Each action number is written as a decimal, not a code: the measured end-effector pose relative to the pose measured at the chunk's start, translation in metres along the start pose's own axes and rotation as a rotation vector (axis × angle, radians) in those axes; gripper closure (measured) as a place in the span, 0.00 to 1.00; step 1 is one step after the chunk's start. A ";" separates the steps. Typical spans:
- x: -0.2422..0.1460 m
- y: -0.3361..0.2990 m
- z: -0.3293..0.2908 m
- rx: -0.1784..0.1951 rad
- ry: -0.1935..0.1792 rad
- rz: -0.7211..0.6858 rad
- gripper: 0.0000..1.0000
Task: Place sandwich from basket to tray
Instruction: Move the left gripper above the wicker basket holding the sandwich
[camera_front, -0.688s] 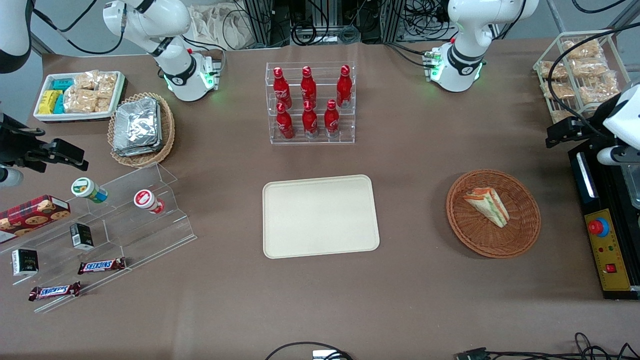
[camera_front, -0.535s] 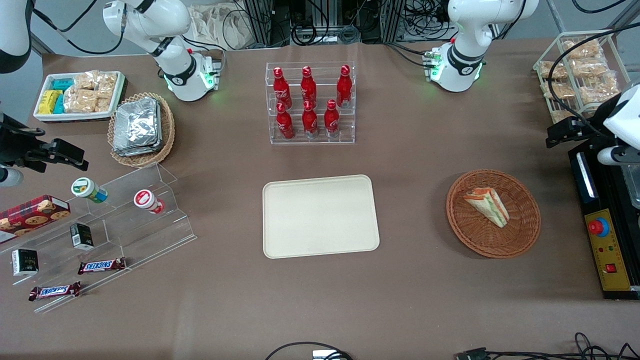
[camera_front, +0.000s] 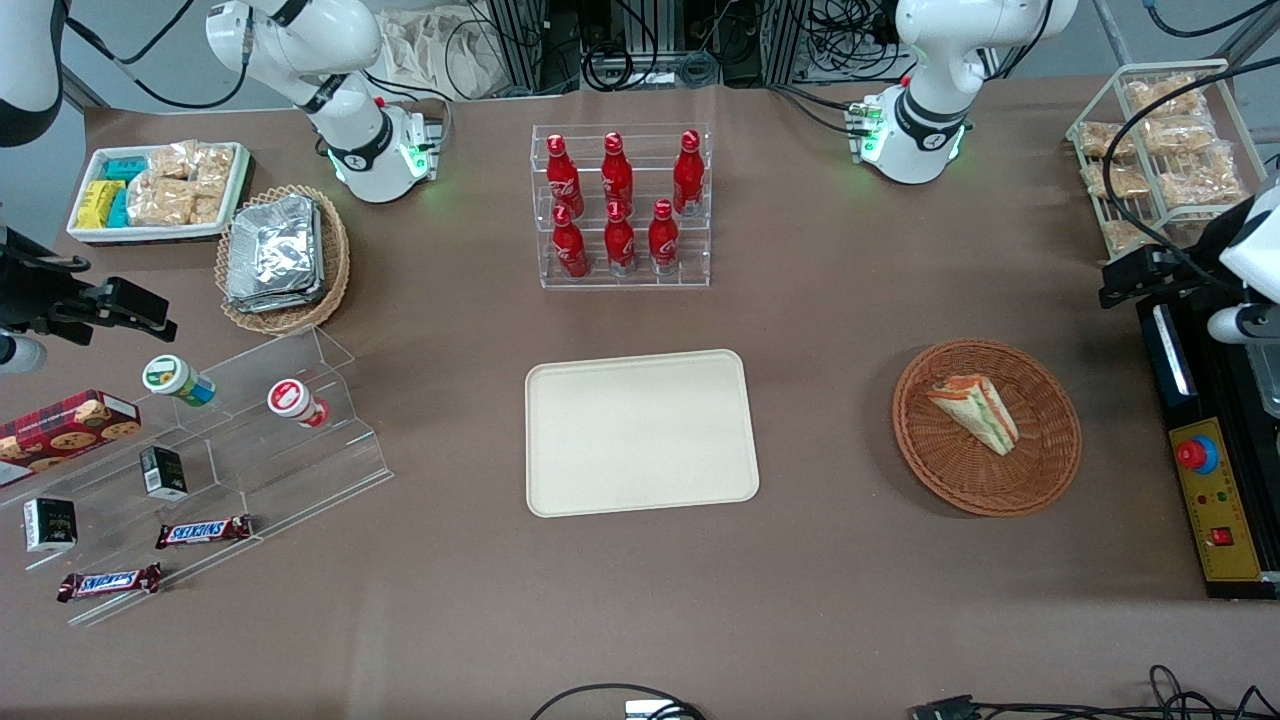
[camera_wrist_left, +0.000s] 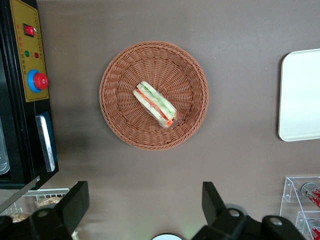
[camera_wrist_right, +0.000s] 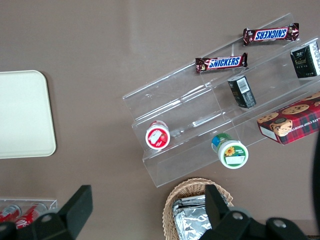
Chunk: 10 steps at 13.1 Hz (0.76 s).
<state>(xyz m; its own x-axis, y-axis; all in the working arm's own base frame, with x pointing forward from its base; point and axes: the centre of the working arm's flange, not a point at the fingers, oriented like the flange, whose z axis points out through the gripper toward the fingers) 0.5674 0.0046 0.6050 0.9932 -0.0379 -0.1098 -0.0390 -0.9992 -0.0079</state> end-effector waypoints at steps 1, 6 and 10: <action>0.003 0.000 0.007 -0.001 -0.015 0.001 0.00; 0.026 -0.004 0.045 -0.005 -0.079 -0.022 0.00; 0.054 -0.024 0.102 -0.009 -0.155 -0.258 0.00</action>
<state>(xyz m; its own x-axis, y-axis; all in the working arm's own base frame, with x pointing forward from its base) 0.6110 0.0273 0.4982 0.9415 0.2191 -0.2560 0.2144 -0.9756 -0.0464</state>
